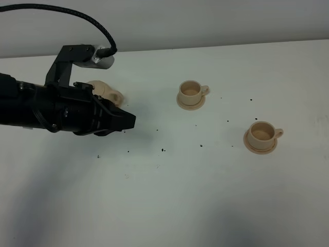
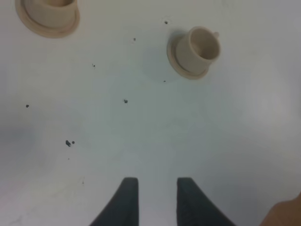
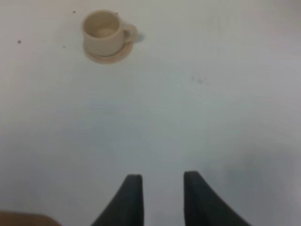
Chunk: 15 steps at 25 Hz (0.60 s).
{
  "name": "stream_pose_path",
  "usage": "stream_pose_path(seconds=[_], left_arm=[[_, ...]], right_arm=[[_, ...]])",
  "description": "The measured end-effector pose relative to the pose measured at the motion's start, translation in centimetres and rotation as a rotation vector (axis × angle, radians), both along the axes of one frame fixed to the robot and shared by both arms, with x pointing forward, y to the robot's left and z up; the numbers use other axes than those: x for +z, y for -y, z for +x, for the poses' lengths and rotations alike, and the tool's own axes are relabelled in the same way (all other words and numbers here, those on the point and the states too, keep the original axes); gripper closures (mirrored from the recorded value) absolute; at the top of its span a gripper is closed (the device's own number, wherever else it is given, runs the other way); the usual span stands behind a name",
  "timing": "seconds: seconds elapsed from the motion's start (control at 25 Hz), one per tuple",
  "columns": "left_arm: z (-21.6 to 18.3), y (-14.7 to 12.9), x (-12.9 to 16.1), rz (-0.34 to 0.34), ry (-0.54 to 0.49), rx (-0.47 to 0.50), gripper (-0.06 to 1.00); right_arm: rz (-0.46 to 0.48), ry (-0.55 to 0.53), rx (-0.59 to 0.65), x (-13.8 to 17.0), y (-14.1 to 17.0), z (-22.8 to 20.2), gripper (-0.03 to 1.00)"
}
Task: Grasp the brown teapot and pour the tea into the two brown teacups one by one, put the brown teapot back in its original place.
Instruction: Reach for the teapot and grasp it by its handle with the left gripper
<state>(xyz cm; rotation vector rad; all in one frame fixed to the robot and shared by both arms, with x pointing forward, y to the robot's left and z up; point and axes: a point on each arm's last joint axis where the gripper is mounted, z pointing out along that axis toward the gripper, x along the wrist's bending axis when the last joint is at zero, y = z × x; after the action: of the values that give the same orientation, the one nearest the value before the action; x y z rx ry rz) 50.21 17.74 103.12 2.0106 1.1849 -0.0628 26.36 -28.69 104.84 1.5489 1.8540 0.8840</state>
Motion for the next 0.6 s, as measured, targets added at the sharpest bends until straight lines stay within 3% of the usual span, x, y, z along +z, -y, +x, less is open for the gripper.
stream_pose_path(seconds=[0.12,0.36,0.6], left_arm=[[0.3,-0.1,0.5,0.023,0.015,0.004,0.69],[0.6,-0.3,0.6,0.046,0.033,0.013,0.69],[0.8,-0.3,1.1,0.057,0.056,0.007,0.69]], right_arm=[[0.0,0.029,-0.008,0.1,0.0,-0.4,0.72],[0.0,0.19,-0.008,0.2,0.0,-2.9,0.72],[0.008,0.202,0.042,0.2,0.0,-3.1,0.72]])
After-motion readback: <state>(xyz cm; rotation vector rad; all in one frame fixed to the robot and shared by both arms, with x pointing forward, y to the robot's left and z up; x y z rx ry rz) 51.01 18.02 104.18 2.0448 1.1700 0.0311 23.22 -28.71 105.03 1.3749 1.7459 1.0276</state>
